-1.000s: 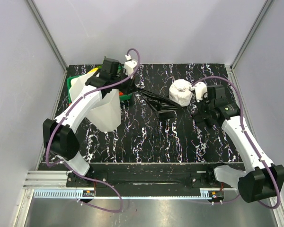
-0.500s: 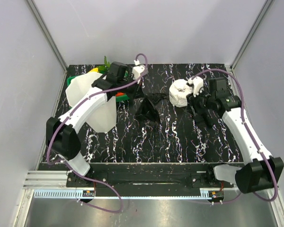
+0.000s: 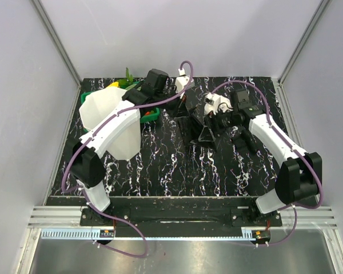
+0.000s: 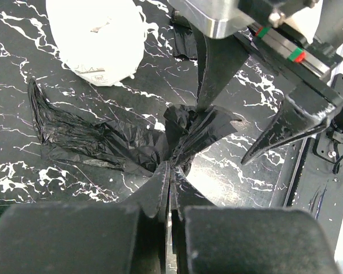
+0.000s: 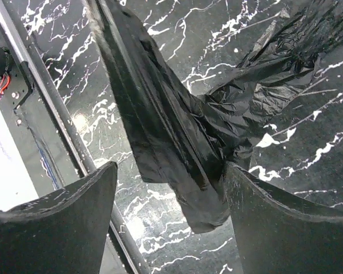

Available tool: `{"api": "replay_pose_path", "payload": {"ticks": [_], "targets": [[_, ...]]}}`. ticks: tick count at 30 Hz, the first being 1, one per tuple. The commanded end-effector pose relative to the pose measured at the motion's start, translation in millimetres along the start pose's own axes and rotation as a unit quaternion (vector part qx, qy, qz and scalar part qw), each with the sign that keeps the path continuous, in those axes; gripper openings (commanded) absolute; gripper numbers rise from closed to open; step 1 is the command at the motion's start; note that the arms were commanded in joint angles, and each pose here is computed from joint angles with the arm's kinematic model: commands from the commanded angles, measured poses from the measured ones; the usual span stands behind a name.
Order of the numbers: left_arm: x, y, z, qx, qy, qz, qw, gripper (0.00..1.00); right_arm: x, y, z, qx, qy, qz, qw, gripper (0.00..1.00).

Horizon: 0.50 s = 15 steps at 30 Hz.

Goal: Put the trash bags into the trash bin
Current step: Unfold the trash bag at the center of the board.

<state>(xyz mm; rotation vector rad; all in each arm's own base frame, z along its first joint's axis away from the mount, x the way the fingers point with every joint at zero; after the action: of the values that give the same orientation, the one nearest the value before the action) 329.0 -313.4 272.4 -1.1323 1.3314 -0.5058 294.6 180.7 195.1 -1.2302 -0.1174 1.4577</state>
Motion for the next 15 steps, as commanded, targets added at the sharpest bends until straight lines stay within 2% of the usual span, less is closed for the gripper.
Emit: {"api": "replay_pose_path", "payload": {"ticks": [1,3,7,9,15], "targets": [[2.0,-14.8,-2.5,0.009,0.01,-0.017,1.0,0.0,-0.5,-12.5,10.5,-0.029,-0.015,-0.029,0.999,0.79],[2.0,-15.3,-5.0,0.01,0.019,-0.019,1.0,0.0,1.6,-11.4,5.9,-0.029,0.0,-0.028,0.999,0.71],[-4.4,-19.5,-16.8,0.02,0.048,-0.027,0.998,0.0,1.7,-12.3,-6.3,-0.031,0.035,-0.027,0.999,0.18],[-7.1,-19.3,-21.9,0.024,0.061,-0.028,0.997,0.0,0.9,-13.2,-8.0,-0.033,0.043,-0.027,0.998,0.01],[-12.5,-15.0,-29.4,0.036,0.08,-0.019,0.996,0.0,-7.8,-20.1,-1.4,-0.05,0.044,-0.039,0.997,0.0]]}}
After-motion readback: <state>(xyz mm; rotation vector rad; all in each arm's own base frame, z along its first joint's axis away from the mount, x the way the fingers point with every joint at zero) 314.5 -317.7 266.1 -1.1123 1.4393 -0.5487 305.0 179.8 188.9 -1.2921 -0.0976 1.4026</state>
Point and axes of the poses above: each gripper's point midway between its finger pads, its own x axis out along the fingers, its own z axis along the line the jaws close on, y = z × x, the point moved 3 cm from there along -x, back along the fingers, and after that the axes turned 5 degrees about x, right-handed, at the moved point
